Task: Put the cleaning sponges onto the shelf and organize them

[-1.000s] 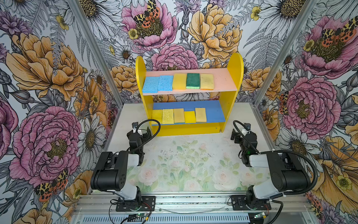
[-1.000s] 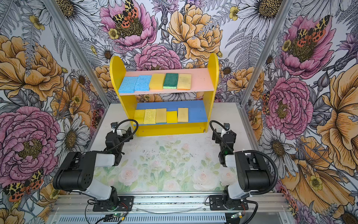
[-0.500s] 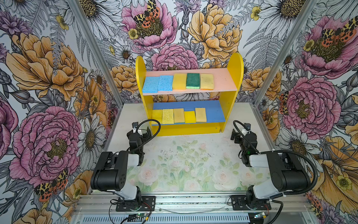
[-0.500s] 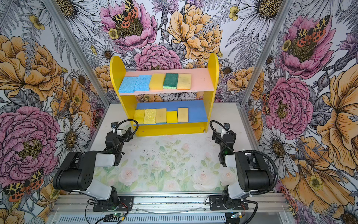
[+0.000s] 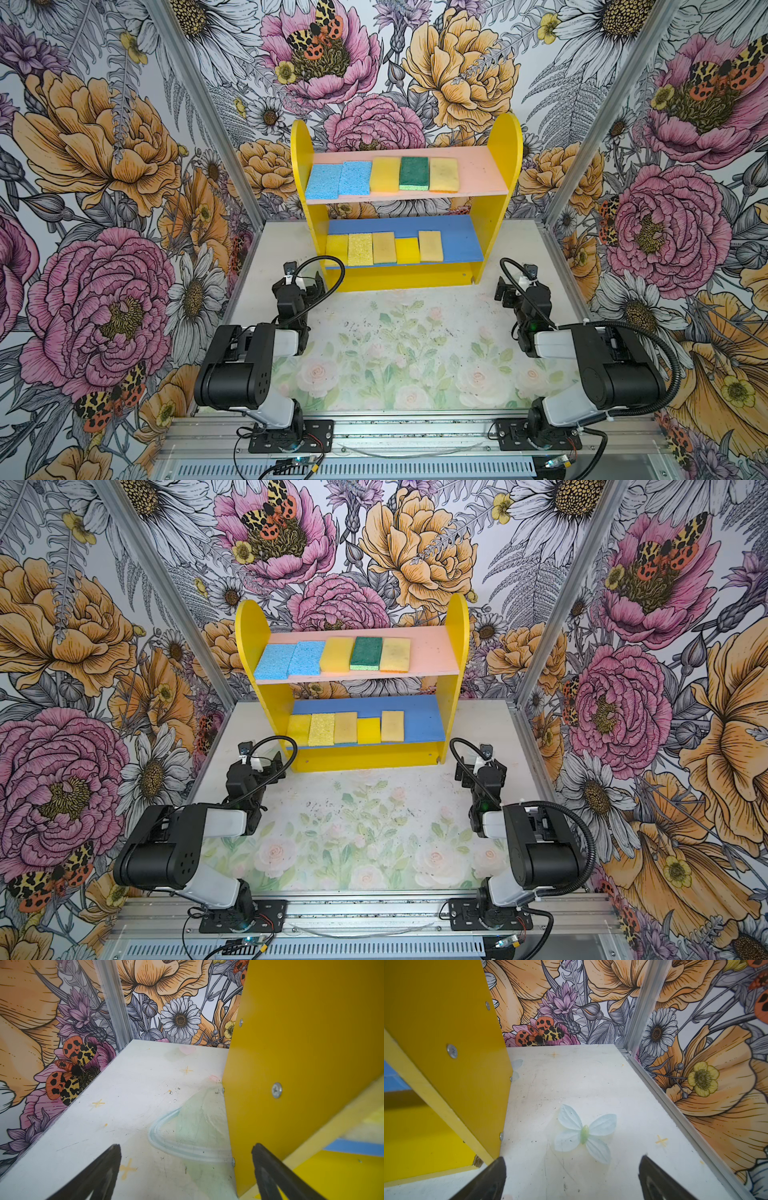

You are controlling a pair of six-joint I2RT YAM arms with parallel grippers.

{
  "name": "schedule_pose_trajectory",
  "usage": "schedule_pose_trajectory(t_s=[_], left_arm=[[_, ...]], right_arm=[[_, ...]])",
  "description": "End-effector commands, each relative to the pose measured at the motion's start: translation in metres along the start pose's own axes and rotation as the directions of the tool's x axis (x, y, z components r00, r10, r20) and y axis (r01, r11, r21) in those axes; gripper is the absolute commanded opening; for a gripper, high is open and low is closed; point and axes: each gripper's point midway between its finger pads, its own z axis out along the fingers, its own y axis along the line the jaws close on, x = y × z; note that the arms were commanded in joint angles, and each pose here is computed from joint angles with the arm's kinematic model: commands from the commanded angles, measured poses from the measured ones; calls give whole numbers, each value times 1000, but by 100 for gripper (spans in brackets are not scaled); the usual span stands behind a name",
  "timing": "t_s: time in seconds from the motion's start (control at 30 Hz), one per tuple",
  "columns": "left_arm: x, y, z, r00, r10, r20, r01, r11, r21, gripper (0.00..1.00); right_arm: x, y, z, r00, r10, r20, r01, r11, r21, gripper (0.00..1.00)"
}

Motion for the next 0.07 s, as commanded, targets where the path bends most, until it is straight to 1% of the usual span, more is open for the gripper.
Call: schedule_pose_trajectory(t_s=[0.0, 0.03], left_arm=[[-4, -1, -3, 1000, 8, 29, -8, 1000, 0, 99], [-4, -1, -3, 1000, 8, 30, -8, 1000, -1, 99]], right_arm=[[-9, -2, 5, 1000, 13, 21, -14, 1000, 13, 99], [-10, -2, 4, 1000, 12, 26, -12, 1000, 12, 99]])
